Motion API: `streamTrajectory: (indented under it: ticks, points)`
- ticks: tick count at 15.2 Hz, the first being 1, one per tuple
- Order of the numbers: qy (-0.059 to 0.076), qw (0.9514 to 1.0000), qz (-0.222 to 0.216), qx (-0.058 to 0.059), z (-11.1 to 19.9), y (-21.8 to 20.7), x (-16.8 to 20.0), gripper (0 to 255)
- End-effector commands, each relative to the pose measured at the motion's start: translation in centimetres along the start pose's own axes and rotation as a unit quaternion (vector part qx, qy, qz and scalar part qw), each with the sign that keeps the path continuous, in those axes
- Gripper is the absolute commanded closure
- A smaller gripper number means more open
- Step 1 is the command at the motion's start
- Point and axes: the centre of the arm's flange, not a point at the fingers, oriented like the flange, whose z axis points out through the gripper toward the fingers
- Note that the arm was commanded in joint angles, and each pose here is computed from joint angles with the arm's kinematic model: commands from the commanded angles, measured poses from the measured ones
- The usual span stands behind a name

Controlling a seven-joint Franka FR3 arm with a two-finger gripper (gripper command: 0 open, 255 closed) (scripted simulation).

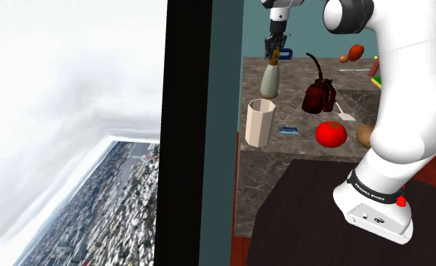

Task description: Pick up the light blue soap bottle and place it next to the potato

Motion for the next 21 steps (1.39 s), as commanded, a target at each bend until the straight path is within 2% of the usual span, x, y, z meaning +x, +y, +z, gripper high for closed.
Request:
streamTrajectory:
  ticks: [1,21]
  points:
    - [0.000,1.0000,0.000,0.000,-1.1,-0.1,0.0,255]
    - [0.000,1.0000,0.000,0.000,-11.7,-0.4,-0.4,255]
